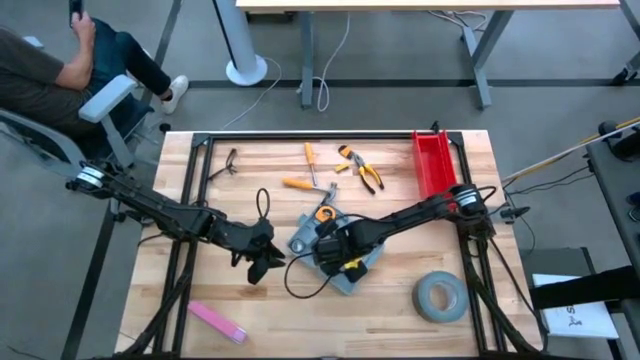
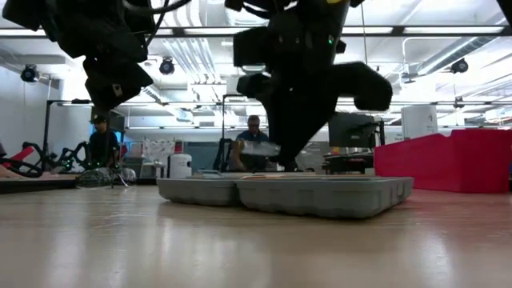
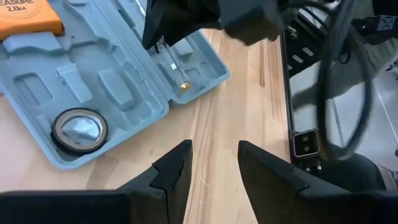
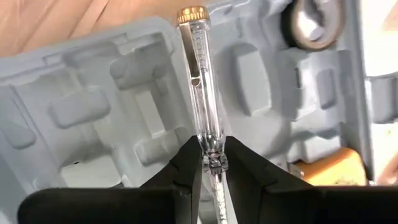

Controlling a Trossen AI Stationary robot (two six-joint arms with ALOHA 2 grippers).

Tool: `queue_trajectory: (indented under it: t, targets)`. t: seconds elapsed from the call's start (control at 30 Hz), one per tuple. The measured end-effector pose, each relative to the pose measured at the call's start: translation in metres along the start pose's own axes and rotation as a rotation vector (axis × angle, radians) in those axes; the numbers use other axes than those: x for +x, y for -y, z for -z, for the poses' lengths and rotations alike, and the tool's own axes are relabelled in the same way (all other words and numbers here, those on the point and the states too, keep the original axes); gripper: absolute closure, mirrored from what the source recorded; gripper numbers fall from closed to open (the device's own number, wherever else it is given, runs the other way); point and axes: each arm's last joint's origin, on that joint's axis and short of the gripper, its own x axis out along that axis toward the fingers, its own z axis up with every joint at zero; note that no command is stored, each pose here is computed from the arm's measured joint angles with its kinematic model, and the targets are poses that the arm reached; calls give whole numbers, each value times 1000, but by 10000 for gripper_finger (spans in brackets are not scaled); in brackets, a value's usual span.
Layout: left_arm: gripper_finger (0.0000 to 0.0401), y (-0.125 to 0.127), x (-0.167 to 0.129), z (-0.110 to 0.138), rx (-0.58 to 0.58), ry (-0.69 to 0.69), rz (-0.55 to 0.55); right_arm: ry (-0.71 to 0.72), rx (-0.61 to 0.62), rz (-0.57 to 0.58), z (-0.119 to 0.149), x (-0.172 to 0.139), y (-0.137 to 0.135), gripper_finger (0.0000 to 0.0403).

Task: Prefit tool cases
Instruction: Remove the transparent flat screwdriver from the gray pre-fit tool case

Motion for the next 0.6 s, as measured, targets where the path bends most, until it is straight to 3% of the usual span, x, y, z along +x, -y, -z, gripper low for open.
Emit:
queue_trajectory:
  t: [0.6]
  targets:
    - [264,0,0,0,2,1,0,82,109,57,12,-51,21,359]
